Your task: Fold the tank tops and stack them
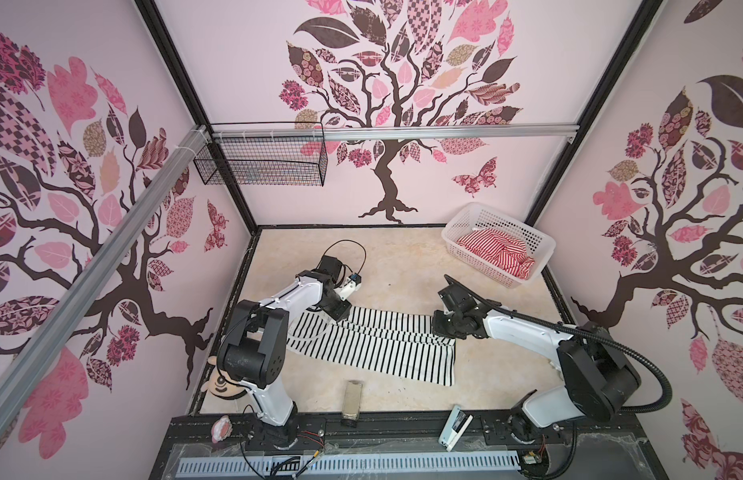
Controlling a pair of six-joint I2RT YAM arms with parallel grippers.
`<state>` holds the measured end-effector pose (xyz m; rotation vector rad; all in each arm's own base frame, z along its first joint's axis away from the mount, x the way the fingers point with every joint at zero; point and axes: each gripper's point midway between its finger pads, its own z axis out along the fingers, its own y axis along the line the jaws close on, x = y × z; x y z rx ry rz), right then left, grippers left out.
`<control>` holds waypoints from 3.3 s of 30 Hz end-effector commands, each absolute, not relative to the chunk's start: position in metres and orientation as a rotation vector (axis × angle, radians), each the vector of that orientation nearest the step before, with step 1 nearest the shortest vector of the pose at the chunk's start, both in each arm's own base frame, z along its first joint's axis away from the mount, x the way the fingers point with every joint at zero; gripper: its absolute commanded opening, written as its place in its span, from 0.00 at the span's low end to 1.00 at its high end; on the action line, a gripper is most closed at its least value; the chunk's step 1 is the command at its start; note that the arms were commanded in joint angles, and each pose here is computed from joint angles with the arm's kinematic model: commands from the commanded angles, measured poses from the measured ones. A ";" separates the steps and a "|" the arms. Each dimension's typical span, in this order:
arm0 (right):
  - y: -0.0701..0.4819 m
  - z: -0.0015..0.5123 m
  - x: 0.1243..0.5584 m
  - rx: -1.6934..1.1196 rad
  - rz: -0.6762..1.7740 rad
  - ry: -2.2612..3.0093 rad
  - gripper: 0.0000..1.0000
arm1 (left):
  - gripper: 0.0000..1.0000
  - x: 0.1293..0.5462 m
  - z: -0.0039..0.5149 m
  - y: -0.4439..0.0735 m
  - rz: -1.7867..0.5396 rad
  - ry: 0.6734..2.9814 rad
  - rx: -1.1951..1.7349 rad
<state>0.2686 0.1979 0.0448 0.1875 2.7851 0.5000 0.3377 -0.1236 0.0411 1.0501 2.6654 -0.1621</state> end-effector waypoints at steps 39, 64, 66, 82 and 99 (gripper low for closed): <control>0.196 0.048 0.290 0.247 0.360 2.777 0.19 | 0.39 0.314 0.012 -0.085 -0.062 2.778 1.039; 0.165 0.054 0.276 0.384 0.523 2.735 0.43 | 0.39 0.313 0.004 -0.085 -0.072 2.793 1.027; 0.166 0.049 0.279 0.386 0.518 2.740 0.42 | 0.39 0.312 0.004 -0.085 -0.074 2.794 1.026; 0.169 0.034 0.302 0.385 0.496 2.759 0.13 | 0.39 0.310 0.002 -0.084 -0.073 2.799 1.021; 0.132 0.046 0.324 0.410 0.357 2.764 0.19 | 0.39 0.309 0.000 -0.082 -0.065 2.808 1.017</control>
